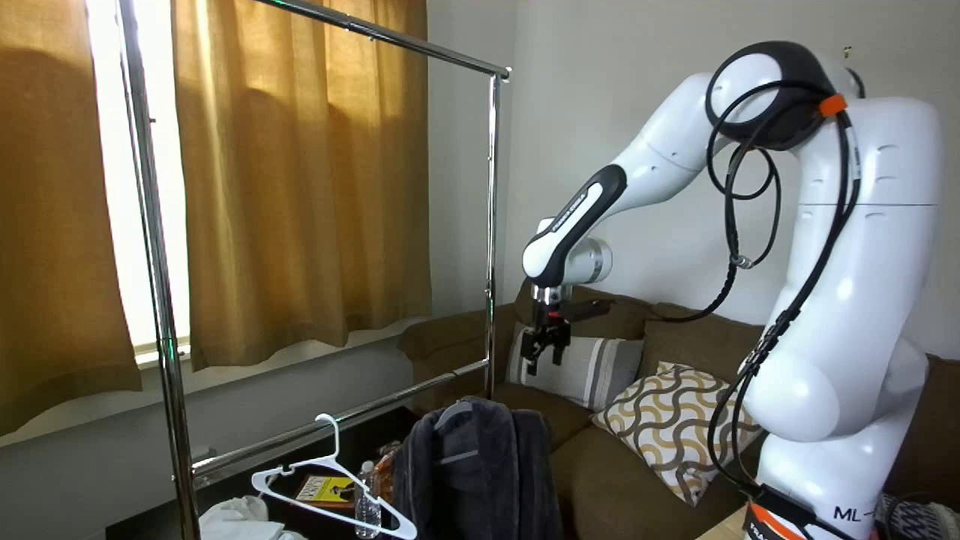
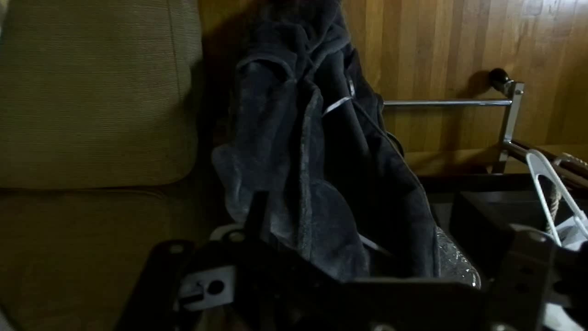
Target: Pick up the gray robe with the hanger from the top rail and put it on the bottom rail
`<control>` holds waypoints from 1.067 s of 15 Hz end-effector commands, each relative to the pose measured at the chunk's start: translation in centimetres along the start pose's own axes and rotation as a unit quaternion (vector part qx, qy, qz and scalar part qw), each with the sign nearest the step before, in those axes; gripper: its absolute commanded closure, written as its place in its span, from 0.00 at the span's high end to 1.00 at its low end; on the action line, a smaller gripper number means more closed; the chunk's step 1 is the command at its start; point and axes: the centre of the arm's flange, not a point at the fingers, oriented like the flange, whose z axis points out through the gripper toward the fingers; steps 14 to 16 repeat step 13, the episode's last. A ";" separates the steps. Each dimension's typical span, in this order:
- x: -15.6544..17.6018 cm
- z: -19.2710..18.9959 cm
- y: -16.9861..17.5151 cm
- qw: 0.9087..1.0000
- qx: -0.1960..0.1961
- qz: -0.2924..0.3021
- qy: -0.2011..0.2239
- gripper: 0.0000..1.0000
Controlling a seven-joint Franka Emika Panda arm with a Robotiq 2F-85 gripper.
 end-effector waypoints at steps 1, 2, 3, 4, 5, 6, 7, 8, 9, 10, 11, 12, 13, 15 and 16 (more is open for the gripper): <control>-4.3 -6.9 -0.6 0.999 -0.041 -0.013 0.009 1.00; -4.7 -8.3 -0.5 0.999 -0.047 -0.017 0.012 1.00; -5.1 -9.9 -0.8 0.999 -0.051 -0.018 0.009 1.00; -5.3 -11.1 -0.9 0.998 -0.054 -0.023 0.013 1.00; -5.6 -12.4 -1.2 0.998 -0.055 -0.027 0.013 1.00; -5.8 -13.5 -1.6 0.998 -0.056 -0.030 0.013 1.00; -6.1 -14.5 -2.1 0.998 -0.060 -0.033 0.015 1.00; -4.5 -12.7 -1.1 0.998 -0.049 -0.024 0.018 1.00; -4.7 -13.5 -1.4 0.998 -0.051 -0.026 0.024 1.00; -4.8 -13.7 -1.5 0.998 -0.052 -0.027 0.026 1.00; -4.7 -13.6 -1.4 0.998 -0.051 -0.026 0.025 1.00; -4.7 -13.3 -1.2 0.998 -0.049 -0.025 0.022 1.00; -4.6 -13.0 -1.1 0.998 -0.048 -0.024 0.019 1.00; -4.6 -13.0 -1.1 0.998 -0.048 -0.024 0.019 1.00; -4.6 -13.0 -1.1 0.998 -0.048 -0.024 0.019 1.00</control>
